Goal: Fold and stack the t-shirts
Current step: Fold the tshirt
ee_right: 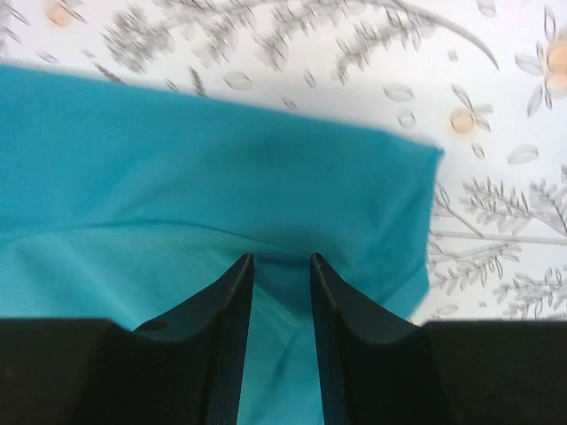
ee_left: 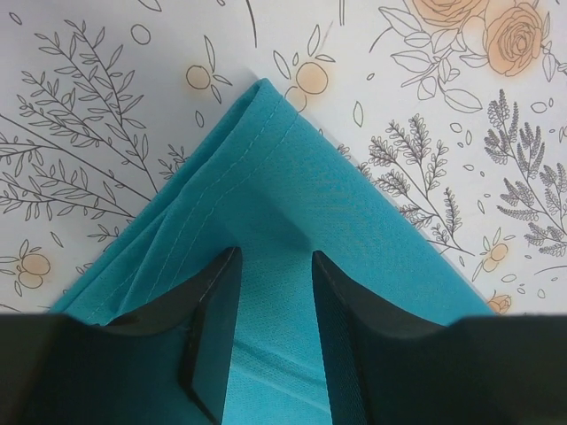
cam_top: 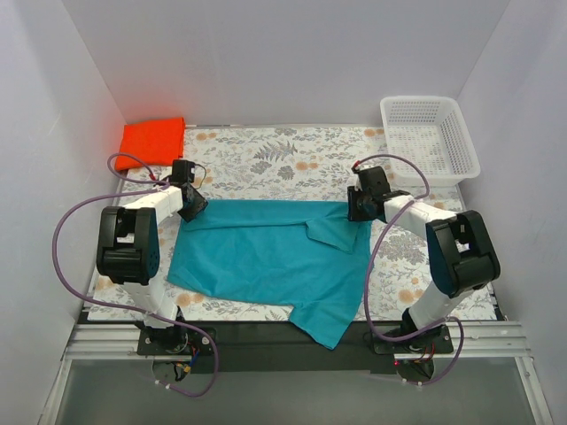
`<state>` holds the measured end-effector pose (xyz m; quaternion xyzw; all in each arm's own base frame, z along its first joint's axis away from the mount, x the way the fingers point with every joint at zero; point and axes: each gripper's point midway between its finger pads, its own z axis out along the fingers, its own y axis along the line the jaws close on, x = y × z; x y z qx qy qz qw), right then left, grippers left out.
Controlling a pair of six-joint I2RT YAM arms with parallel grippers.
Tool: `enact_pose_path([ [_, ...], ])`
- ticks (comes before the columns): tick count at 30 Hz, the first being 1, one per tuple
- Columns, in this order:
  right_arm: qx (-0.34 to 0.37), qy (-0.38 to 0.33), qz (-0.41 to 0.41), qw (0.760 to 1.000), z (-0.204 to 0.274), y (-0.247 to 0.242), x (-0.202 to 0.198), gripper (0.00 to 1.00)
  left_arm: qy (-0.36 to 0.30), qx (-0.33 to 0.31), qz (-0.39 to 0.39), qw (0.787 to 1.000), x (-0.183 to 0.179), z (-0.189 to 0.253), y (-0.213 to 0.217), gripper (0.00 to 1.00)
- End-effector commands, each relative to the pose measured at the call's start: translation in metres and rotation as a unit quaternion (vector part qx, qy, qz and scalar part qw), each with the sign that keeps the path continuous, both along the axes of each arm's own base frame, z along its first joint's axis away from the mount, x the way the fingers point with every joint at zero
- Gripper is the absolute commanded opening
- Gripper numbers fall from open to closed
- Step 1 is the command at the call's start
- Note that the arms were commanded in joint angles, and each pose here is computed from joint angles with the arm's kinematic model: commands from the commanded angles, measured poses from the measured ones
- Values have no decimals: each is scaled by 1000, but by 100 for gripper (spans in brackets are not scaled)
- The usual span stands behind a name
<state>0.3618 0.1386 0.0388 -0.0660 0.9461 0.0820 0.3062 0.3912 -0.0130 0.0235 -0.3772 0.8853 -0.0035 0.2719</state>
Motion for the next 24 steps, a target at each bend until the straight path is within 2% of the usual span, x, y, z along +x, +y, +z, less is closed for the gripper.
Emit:
enact_pose_path([
  [1, -5, -7, -28, 1000, -4, -22, -8, 38, 28, 17, 19, 999, -14, -9, 9, 36],
  [7, -5, 10, -32, 999, -13, -37, -27, 38, 23, 14, 19, 999, -14, -2, 8, 37],
  [14, 33, -42, 3, 999, 44, -15, -9, 39, -36, 16, 7, 999, 0, 43, 7, 56],
  [16, 53, -49, 20, 997, 54, -3, -5, 39, -55, 16, 1, 998, 5, 54, 5, 58],
  [21, 77, -46, 20, 996, 58, 11, 19, 39, -57, -7, -22, 998, 14, 51, -8, 59],
  [24, 77, -41, 17, 996, 47, 15, 30, 38, -41, -12, -22, 999, 12, 38, -11, 54],
])
